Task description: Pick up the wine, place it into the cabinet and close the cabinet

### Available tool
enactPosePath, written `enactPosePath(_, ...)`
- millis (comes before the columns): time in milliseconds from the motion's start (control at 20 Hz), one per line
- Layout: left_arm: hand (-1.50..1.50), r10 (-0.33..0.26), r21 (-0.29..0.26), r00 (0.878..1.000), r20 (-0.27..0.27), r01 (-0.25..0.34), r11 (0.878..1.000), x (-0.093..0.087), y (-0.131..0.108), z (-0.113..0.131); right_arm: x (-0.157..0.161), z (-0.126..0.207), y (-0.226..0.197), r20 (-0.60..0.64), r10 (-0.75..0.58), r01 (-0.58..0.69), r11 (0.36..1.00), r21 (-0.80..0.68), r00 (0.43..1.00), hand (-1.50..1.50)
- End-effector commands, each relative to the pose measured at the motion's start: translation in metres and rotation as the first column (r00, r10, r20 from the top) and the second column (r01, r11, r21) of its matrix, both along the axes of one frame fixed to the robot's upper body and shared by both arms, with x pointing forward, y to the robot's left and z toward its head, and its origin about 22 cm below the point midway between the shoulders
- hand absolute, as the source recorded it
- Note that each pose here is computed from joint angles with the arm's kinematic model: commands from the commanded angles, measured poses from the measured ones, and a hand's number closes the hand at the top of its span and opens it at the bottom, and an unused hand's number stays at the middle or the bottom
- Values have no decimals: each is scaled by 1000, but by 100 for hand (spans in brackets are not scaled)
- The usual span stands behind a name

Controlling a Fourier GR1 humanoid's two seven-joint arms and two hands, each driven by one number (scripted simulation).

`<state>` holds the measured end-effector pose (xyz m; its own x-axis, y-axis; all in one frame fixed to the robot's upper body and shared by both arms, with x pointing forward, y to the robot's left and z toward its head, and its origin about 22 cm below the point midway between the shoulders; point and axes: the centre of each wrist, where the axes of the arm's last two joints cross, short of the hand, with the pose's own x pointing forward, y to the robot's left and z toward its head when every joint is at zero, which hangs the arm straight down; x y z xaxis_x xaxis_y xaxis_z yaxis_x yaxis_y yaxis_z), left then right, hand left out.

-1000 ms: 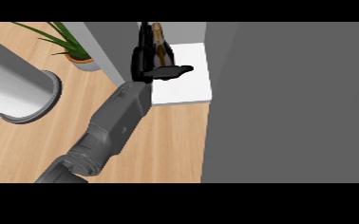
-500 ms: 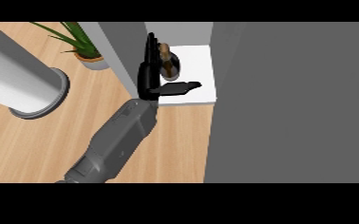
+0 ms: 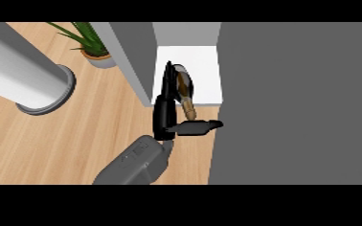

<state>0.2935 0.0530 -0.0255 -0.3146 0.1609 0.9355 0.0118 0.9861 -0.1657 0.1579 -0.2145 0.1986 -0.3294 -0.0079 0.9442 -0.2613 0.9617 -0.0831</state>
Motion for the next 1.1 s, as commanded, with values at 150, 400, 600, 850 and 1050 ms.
enactPosePath(150, -150, -10, -66, 1000, 19, 11, 998, -54, 3, 22, -28, 9, -4, 27, 3, -4, 1000, 30, 1000, -150)
enactPosePath(400, -150, 40, -46, 999, 2, -40, 998, -85, 15, 21, -21, 16, 5, 30, 2, -3, 1000, 31, 1000, -150)
enactPosePath(600, -150, 42, -59, 999, -7, -42, 997, -109, 23, 46, -27, 2, -2, 18, 13, -13, 999, 34, 1000, -150)
enactPosePath(850, -150, 32, -99, 999, 44, -27, 995, -116, 22, 72, -25, -3, -6, 4, 65, -65, 998, 16, 998, -150)
enactPosePath(1050, -150, -44, -88, 999, 31, 46, 995, -142, 51, 52, -26, 11, 3, -33, 129, -128, 991, 21, 991, -150)
